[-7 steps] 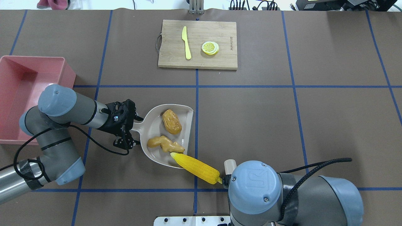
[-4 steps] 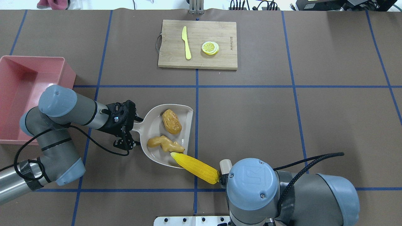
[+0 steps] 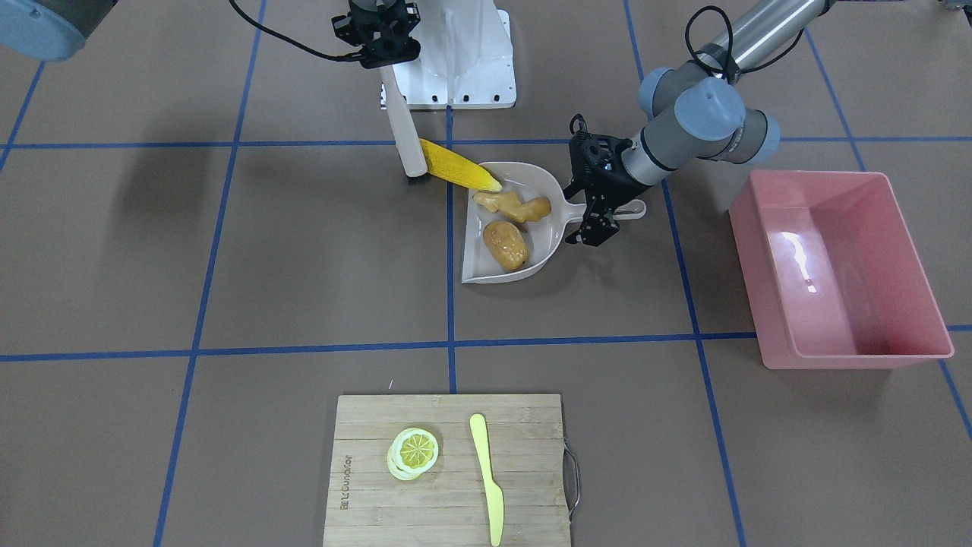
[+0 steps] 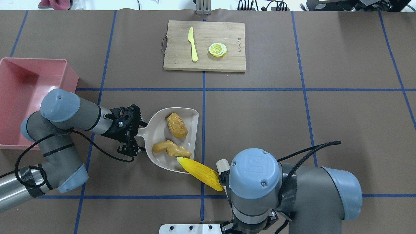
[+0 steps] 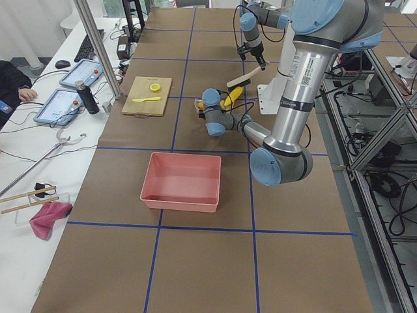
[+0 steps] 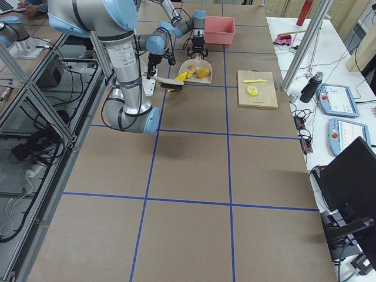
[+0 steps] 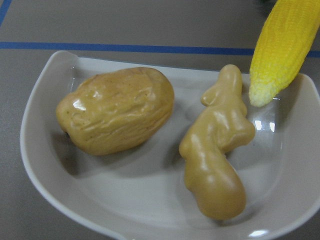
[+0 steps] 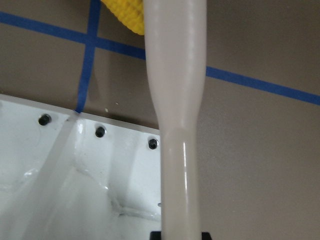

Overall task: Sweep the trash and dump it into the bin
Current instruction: 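Sweep the corn cob into the dustpan with the right gripper's brush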

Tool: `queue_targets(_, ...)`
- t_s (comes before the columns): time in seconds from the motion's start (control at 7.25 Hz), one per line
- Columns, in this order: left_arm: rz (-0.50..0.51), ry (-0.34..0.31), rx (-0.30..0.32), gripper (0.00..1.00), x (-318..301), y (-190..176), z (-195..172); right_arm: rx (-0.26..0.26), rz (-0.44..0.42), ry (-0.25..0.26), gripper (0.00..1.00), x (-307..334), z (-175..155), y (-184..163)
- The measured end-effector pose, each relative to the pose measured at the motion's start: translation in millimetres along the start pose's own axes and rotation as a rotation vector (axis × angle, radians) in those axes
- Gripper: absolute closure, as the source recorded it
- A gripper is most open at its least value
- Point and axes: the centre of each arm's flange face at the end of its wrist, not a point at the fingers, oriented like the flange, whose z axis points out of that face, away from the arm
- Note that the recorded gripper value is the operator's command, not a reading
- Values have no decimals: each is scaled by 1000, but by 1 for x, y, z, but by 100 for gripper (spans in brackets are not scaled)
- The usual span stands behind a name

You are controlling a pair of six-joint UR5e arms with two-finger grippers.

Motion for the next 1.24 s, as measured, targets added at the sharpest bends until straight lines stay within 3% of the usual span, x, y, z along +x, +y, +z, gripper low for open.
queue_targets(1.24, 0, -1, -1, 7, 0, 0, 0, -7, 39, -22, 100, -69, -32, -82)
